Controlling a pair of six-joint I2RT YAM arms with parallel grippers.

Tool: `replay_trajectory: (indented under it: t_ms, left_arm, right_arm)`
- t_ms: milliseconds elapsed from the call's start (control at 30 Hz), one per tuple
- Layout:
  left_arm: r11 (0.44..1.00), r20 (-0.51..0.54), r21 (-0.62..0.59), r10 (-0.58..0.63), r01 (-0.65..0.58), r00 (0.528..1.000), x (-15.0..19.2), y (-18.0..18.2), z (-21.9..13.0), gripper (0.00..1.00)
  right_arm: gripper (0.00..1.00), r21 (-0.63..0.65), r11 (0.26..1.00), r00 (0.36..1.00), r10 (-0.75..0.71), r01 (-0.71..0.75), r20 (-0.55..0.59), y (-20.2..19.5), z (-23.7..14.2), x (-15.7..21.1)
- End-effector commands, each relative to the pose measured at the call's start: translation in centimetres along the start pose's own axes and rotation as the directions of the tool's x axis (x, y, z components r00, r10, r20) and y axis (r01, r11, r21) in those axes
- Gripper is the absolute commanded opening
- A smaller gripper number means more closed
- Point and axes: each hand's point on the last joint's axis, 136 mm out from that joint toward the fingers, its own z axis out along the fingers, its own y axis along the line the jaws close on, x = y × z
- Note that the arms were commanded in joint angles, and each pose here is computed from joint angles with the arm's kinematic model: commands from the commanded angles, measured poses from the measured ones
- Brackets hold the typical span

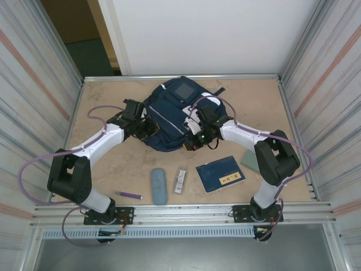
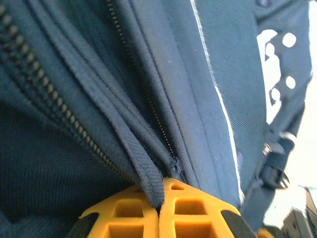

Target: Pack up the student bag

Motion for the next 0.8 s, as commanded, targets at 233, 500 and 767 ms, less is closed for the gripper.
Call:
replay_trajectory:
  t_ms: [233,500,767]
  left_arm:
    - [0.996,-0.002,0.087,0.019,-0.019,1.0,0.4,-1.6,4.1,0.07]
    - [0.984,0.035,-0.011,0.18,-0.18,0.983,0.7,0.9,-1.0,0.55]
    - [0.915,-0.025,0.046,0.402,-0.401,0.915,7.4,-1.3,-3.9,0.58]
  right_arm:
    - [0.15,0.059,0.979,0.97,0.201,-0.194,-0.14,0.0,4.3,1.3]
    - [0.45,0.019,0.967,0.959,0.256,-0.256,-0.119,0.9,1.5,2.2]
    - [0.57,0.101,0.911,0.916,0.395,-0.401,0.07,-0.8,-3.3,2.3]
